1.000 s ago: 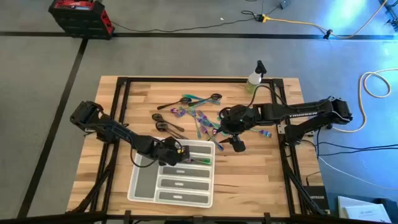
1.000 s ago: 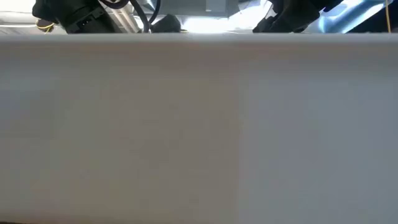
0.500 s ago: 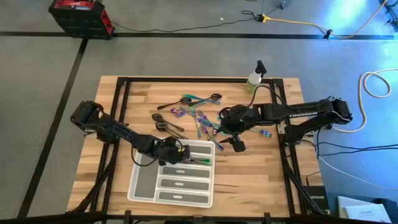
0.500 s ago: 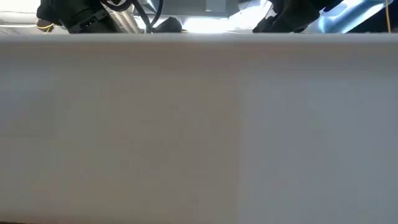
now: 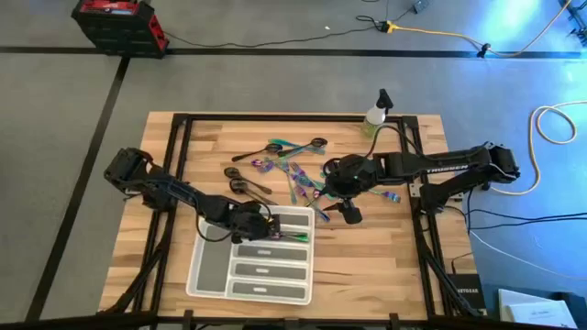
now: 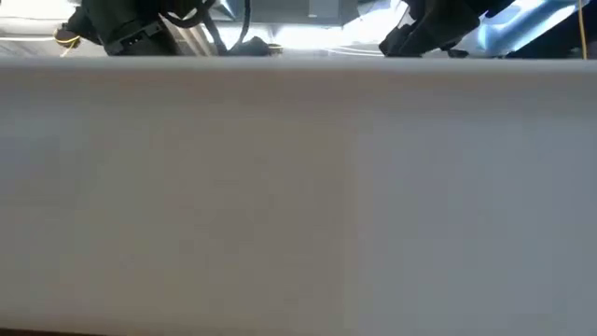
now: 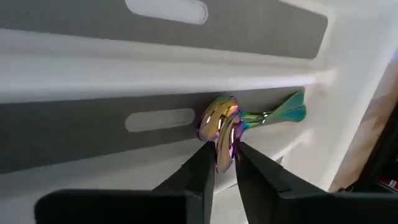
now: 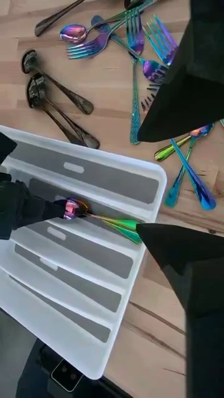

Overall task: Sort silverware
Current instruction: Put the blue spoon into the white silverware tray

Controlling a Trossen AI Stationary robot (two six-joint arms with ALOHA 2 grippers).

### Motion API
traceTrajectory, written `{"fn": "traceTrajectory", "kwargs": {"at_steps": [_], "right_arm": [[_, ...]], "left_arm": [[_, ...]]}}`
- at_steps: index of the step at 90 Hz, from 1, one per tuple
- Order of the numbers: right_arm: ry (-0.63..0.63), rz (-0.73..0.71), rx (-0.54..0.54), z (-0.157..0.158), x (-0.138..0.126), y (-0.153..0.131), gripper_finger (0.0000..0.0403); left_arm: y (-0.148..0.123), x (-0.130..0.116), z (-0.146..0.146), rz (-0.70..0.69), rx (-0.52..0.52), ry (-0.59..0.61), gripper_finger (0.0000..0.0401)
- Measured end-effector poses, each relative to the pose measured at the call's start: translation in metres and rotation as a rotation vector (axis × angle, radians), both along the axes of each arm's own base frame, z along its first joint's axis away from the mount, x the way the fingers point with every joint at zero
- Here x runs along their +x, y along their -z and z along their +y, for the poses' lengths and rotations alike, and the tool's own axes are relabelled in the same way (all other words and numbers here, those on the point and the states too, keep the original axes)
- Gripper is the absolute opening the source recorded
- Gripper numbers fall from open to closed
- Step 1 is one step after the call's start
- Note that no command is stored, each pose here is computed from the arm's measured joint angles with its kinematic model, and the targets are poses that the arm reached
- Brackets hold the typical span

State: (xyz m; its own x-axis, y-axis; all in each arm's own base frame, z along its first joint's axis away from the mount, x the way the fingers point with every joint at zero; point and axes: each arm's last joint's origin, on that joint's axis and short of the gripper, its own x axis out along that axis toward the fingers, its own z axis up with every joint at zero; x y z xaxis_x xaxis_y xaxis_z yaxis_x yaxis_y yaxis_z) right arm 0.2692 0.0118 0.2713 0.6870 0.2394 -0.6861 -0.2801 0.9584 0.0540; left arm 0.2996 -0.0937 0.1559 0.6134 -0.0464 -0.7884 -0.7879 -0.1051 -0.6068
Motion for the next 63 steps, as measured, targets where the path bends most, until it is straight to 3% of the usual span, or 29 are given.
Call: {"fn": "traceTrajectory", "kwargs": {"at_steps": [27,63], "right_arm": [[0.0,0.0,0.0,0.0,0.0,0.0,0.0211],[0.0,-0.001,0.0,0.0,0.0,0.0,0.0211]], "left_arm": [[-0.002,0.001,0.011,0.118,0.0,0.024,0.0048],[-0.02,0.009,0.012,0.133,0.029,0.046,0.0035]]}}
